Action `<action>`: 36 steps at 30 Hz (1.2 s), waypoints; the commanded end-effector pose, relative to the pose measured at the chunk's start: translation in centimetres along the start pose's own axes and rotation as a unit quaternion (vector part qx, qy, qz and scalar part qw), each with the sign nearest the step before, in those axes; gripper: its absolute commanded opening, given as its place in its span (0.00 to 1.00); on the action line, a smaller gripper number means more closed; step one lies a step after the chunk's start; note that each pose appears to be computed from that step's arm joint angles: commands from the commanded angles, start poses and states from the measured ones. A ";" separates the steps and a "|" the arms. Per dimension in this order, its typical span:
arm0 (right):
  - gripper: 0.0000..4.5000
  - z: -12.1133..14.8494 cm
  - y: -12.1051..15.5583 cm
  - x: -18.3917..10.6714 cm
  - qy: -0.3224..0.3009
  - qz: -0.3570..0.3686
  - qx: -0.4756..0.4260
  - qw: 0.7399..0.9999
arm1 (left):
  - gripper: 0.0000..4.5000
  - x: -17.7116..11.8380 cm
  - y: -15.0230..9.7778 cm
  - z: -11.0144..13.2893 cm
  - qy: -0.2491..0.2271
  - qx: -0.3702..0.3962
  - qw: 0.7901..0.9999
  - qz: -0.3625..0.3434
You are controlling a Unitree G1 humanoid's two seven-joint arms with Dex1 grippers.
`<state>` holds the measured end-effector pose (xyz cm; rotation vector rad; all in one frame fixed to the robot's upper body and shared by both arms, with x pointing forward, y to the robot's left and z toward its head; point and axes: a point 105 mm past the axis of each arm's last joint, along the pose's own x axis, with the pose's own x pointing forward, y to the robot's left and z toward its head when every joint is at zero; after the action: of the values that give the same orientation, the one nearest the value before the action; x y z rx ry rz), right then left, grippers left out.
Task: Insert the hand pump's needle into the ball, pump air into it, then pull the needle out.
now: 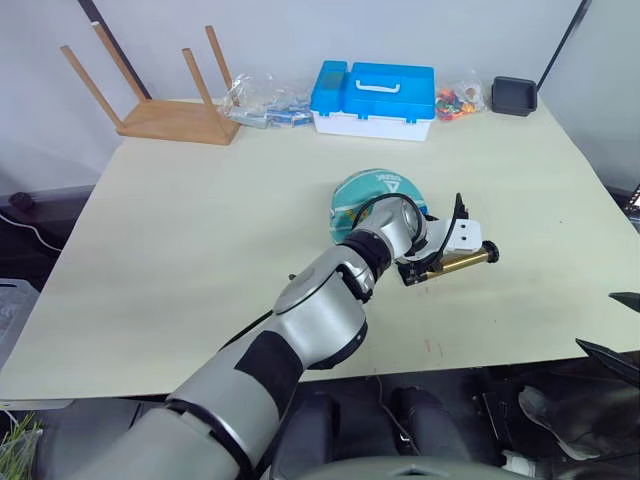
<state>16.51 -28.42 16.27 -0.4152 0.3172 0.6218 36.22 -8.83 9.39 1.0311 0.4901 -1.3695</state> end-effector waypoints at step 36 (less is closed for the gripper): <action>1.00 2.0 -0.5 3.1 -0.048 0.050 0.025 0.997 | 0.39 -6.2 -4.8 -0.3 -0.173 -0.116 0.974 -0.093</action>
<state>19.42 -26.27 16.35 -0.3058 0.2803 0.7347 30.81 -4.12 11.95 0.5421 0.5295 -1.5748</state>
